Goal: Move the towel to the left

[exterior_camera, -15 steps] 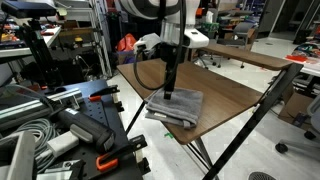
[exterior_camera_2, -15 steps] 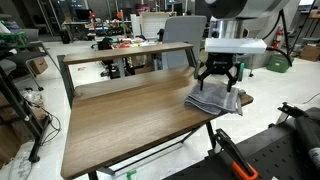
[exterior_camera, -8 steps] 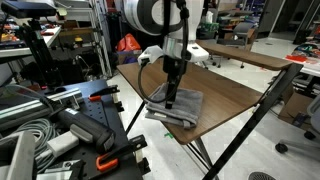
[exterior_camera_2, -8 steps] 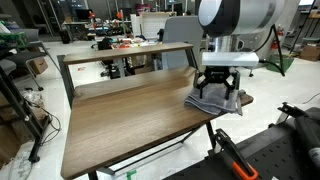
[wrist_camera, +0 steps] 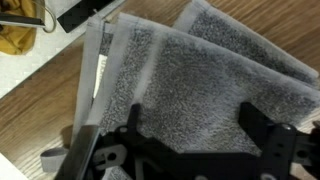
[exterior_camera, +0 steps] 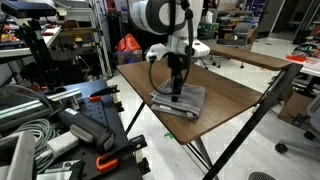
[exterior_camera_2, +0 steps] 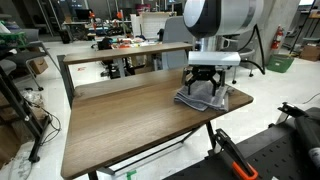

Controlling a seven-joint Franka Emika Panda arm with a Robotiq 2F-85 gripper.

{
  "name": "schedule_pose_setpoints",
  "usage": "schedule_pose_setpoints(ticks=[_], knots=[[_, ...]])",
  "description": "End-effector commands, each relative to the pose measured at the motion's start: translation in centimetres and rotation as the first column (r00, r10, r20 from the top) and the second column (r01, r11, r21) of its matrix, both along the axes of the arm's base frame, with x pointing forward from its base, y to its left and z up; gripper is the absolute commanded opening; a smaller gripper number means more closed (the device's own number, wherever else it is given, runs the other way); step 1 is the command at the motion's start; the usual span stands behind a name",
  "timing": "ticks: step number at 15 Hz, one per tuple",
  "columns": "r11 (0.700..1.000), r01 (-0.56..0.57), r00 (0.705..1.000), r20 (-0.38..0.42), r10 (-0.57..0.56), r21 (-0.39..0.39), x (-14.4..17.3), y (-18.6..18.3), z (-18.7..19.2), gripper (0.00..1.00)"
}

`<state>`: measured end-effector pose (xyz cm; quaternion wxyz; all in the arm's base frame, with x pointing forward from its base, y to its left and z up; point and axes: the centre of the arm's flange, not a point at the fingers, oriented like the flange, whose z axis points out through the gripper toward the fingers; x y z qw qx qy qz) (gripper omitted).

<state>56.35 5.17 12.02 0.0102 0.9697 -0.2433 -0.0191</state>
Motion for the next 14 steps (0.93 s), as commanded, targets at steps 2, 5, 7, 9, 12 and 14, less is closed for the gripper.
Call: schedule_pose_setpoints(ticks=[2, 5, 7, 9, 12, 14], knots=[[0.999, -0.036, 0.999, 0.020, 0.036, -0.006, 3.6, 3.6, -1.5, 1.00], [0.998, -0.065, 0.998, 0.027, 0.065, -0.005, 5.2, 5.8, -2.2, 1.00], [0.996, -0.087, 0.995, 0.039, 0.087, -0.002, 6.4, 7.3, -2.2, 1.00], [0.994, -0.114, 0.992, 0.055, 0.113, 0.001, 7.9, 9.2, -2.0, 1.00], [0.987, -0.159, 0.985, 0.071, 0.158, 0.006, 9.9, 12.6, -1.8, 1.00], [0.983, -0.183, 0.980, 0.082, 0.181, 0.014, 11.2, 14.7, -1.5, 1.00]])
